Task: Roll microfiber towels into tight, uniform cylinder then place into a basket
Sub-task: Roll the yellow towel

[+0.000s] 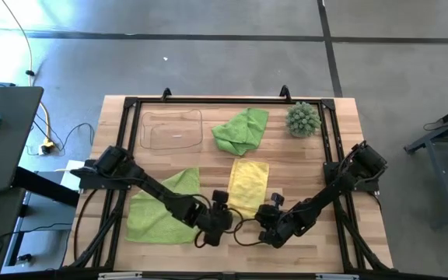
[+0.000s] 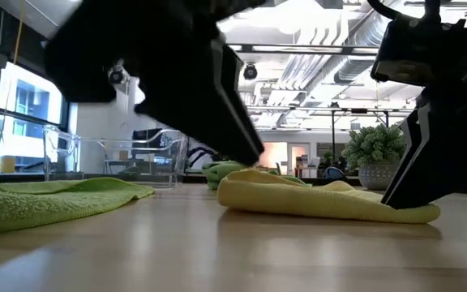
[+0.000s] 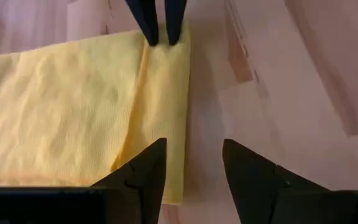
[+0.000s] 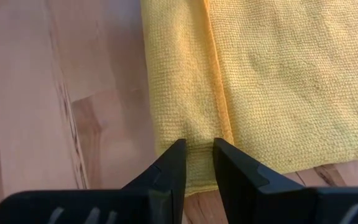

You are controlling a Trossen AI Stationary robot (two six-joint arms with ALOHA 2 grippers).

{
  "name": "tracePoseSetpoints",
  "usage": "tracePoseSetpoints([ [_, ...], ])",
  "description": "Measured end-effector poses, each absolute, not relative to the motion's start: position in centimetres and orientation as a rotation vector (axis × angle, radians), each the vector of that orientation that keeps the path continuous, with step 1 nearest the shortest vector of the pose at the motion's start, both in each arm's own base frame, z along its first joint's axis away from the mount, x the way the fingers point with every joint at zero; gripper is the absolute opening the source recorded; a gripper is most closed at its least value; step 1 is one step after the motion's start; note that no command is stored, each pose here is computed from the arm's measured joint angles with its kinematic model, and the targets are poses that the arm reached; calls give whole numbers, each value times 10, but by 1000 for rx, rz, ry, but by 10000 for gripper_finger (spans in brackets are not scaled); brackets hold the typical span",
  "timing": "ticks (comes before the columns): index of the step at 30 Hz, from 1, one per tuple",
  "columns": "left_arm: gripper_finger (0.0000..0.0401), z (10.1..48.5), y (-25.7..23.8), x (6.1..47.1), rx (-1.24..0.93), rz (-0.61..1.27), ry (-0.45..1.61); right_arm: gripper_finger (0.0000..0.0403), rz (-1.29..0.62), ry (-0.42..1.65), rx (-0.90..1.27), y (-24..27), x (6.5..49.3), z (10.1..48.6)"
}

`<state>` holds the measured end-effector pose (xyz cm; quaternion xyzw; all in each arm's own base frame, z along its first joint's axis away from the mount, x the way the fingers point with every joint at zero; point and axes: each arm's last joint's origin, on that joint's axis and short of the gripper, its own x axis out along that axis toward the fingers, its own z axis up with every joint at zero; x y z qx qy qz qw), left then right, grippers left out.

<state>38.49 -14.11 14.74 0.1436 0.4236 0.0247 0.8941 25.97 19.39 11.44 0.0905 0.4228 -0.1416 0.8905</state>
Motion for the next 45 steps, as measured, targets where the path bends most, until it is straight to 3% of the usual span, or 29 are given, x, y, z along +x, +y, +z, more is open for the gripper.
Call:
tracePoseSetpoints([
  [7,176,134,-128,391,346,57,918,75,-294,879,187,194,260,114],
  [15,170,122,-109,396,250,35,987,75,-294,878,187,194,260,114],
  [27,102,118,-102,397,67,41,1037,75,-158,1008,181,192,250,133],
  [33,81,117,-102,397,2,78,1036,75,-89,953,238,194,245,160],
  [38,79,117,-103,397,-8,80,1029,75,-48,804,104,208,246,160],
  [45,78,117,-103,397,-7,80,1028,84,-61,808,-87,215,248,133],
])
